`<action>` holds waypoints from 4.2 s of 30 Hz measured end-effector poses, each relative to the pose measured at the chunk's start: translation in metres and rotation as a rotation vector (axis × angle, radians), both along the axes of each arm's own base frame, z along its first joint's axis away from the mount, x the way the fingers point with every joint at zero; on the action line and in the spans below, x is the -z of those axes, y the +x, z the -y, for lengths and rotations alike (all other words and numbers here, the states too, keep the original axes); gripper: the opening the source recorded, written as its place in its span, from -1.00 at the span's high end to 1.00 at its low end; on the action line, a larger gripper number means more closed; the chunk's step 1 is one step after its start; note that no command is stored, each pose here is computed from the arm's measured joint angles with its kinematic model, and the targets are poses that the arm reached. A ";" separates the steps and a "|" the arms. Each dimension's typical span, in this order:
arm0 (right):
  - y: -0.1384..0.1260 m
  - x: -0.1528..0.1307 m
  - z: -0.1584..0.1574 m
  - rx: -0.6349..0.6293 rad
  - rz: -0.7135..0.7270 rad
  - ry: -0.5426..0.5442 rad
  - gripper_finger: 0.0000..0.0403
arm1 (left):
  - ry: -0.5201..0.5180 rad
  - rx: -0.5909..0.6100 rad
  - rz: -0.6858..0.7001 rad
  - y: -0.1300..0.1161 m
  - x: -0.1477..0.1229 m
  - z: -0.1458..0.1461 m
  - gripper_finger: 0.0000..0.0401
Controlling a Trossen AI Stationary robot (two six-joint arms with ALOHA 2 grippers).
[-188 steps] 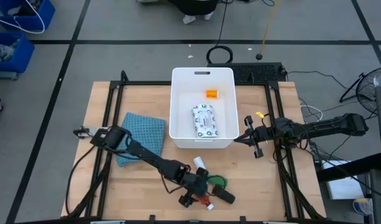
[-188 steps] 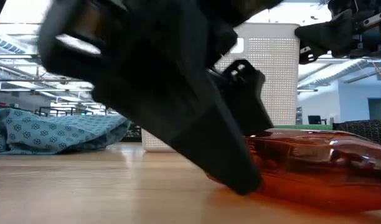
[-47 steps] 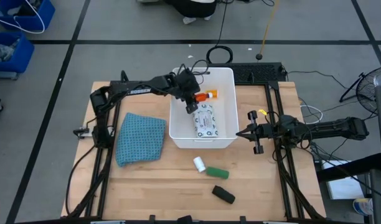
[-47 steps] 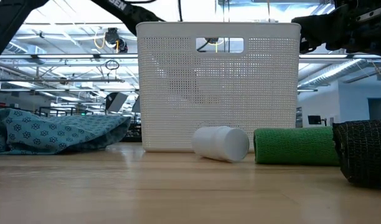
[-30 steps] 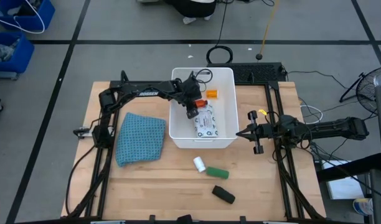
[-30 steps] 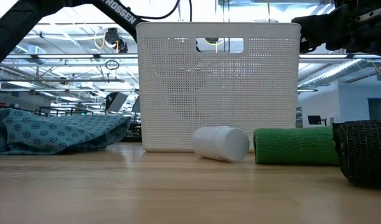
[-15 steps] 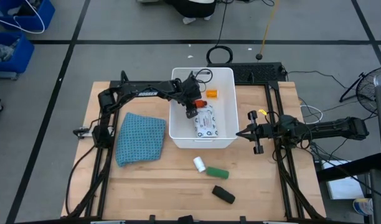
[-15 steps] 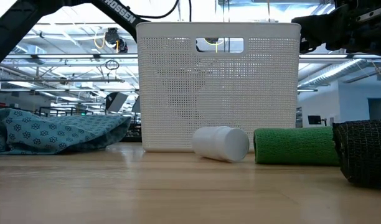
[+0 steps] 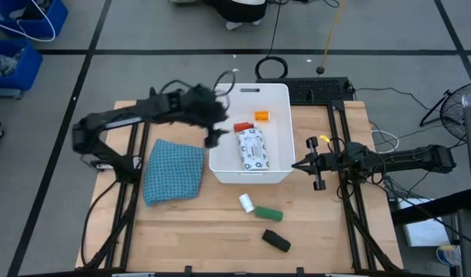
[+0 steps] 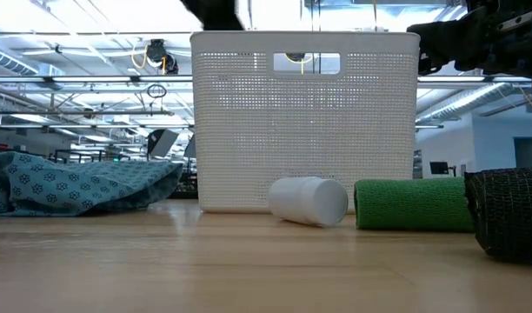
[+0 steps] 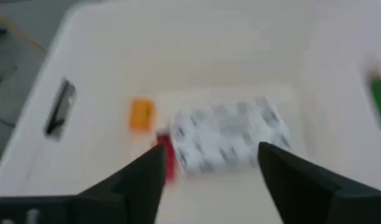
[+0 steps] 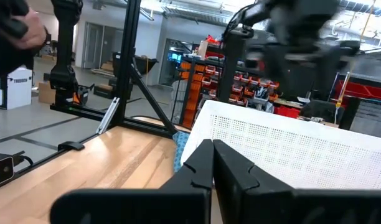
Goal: Pick & place medical supplies in basket/bin
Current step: Put the dark orange pill bottle into the white bin, then put the green bandage into the white bin
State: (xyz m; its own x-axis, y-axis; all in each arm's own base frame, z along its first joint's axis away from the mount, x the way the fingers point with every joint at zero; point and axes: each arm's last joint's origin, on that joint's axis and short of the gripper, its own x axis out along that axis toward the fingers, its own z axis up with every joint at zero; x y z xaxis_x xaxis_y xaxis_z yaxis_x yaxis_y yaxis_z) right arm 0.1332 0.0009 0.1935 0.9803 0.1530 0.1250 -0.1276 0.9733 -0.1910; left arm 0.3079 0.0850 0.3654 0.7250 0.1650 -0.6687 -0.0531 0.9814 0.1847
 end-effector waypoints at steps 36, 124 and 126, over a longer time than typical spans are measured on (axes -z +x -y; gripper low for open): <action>0.000 0.000 0.000 0.001 0.005 -0.004 1.00 | -0.002 0.133 0.712 -0.164 0.167 0.079 0.99; 0.088 0.030 -0.175 0.379 -0.906 0.079 -0.37 | -0.227 -0.010 0.751 -0.164 0.166 0.078 0.95; 0.088 0.037 -0.175 0.365 -0.884 0.108 -0.37 | -0.227 -0.010 0.750 -0.164 0.166 0.078 0.95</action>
